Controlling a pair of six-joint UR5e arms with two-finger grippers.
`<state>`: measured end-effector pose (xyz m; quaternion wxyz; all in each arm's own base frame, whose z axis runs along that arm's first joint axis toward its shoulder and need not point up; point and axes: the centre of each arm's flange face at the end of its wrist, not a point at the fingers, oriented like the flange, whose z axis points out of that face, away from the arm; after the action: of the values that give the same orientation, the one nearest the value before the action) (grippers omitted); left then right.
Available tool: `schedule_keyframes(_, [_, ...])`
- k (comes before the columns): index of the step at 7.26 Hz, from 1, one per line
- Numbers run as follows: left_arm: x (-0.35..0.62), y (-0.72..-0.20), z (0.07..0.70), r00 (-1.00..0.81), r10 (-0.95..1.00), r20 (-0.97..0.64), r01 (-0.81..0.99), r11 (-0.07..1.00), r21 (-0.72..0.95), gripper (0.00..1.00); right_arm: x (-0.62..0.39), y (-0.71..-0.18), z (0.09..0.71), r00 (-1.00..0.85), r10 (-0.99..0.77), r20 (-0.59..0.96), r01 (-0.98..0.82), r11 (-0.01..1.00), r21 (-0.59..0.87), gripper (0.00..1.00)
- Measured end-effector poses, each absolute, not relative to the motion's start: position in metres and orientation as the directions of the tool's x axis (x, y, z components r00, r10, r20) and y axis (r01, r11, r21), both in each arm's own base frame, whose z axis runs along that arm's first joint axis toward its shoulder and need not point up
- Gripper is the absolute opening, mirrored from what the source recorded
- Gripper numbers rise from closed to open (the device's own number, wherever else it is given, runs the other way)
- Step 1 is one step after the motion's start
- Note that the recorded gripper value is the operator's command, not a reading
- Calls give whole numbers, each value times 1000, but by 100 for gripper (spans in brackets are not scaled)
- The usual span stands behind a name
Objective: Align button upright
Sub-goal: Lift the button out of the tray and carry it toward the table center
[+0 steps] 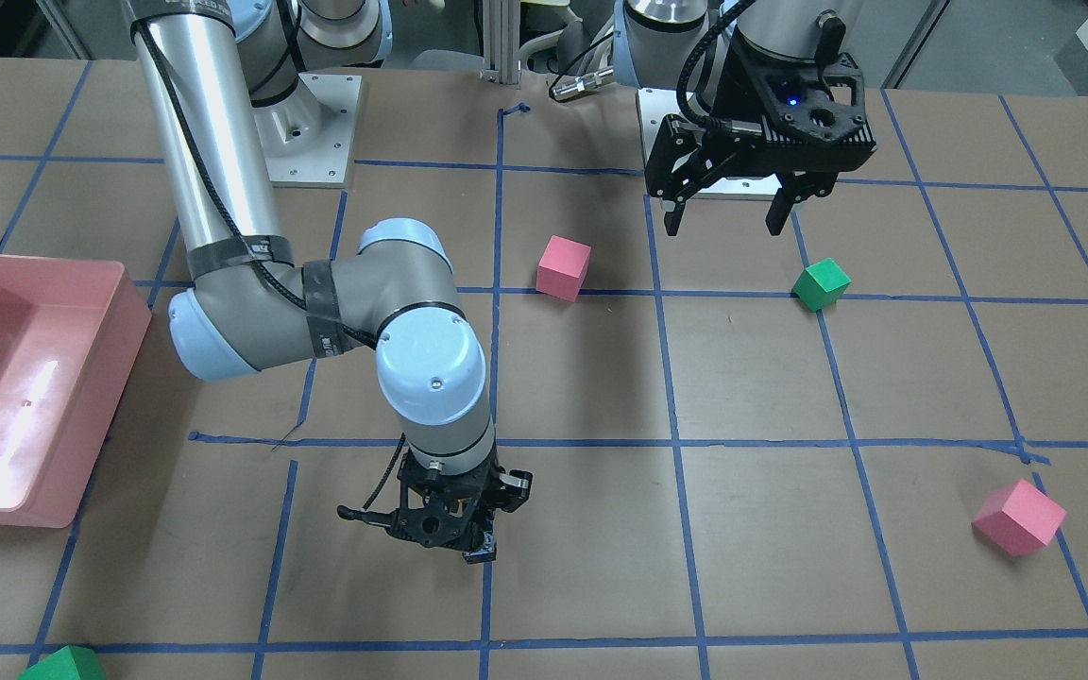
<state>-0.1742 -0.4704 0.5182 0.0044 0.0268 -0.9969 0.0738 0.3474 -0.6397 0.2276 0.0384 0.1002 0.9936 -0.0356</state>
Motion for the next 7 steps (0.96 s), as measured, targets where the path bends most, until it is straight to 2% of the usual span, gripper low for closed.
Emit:
schedule_keyframes(3, [-174, -471, 518, -998, -54, 14, -55, 988, -146, 100, 372, -632, 196, -978, 186, -97, 191, 981, -41, 0])
schedule_keyframes(7, [-174, -471, 520, -999, -53, 12, -54, 987, -151, 100, 381, -615, 192, -972, 217, -92, 219, 976, -9, 0])
